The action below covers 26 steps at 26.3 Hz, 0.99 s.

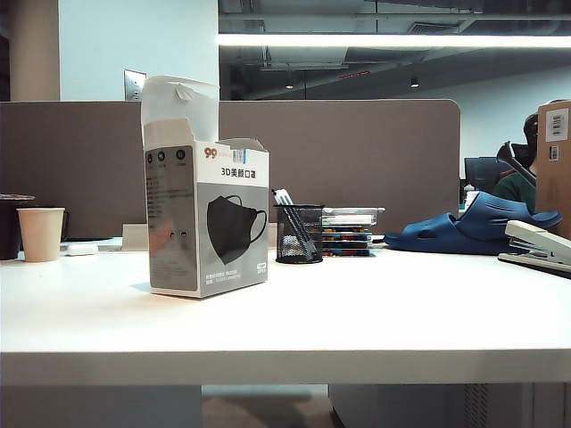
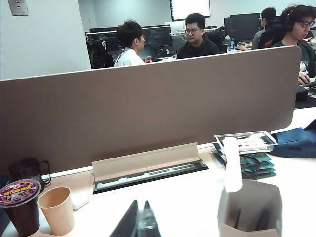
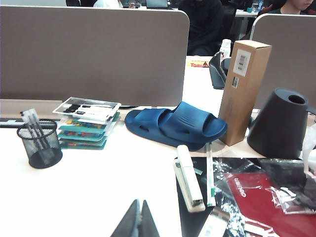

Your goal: Put the mask into the mask box.

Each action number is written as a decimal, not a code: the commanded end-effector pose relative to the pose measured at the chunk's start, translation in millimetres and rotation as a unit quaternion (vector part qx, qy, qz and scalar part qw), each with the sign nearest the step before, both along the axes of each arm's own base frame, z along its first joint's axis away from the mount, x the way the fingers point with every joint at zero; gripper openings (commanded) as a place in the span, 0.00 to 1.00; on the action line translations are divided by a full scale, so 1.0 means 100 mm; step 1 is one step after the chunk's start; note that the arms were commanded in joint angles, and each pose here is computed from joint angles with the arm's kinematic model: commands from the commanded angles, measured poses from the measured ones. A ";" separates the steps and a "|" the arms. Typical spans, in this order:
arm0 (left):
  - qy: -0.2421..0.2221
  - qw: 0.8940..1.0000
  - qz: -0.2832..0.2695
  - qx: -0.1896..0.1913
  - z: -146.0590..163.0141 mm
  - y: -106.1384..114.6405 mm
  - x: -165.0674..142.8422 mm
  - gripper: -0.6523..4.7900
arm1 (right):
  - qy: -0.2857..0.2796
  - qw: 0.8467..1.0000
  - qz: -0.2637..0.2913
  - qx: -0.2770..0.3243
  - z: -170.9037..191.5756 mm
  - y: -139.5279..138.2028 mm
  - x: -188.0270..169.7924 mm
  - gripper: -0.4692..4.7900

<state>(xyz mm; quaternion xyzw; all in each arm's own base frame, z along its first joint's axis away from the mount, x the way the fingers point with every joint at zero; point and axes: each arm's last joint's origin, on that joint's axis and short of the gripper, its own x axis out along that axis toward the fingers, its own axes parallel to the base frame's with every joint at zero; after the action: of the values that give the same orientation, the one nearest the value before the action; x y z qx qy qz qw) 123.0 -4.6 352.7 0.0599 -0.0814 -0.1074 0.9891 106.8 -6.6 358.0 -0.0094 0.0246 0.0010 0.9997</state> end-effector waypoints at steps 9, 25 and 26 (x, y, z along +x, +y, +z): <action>-0.013 1.000 -0.006 -0.002 -0.42 -0.03 -0.37 0.11 | -0.035 0.998 0.038 0.036 -0.54 0.06 -0.36 0.07; -0.041 0.995 0.080 -0.039 -1.11 0.03 -0.48 0.11 | -0.067 0.996 0.037 0.046 -1.35 0.05 -0.29 0.07; -0.050 0.994 0.079 -0.048 -1.15 0.03 -0.46 0.11 | -0.072 0.996 0.037 0.046 -1.39 0.05 -0.26 0.07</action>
<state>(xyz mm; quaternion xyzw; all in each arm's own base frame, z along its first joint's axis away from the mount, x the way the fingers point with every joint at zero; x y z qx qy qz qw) 75.5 -2.6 238.3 0.0364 -0.1080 -0.0297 0.9930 79.9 -2.1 217.4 0.0372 -0.0180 0.0372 0.9985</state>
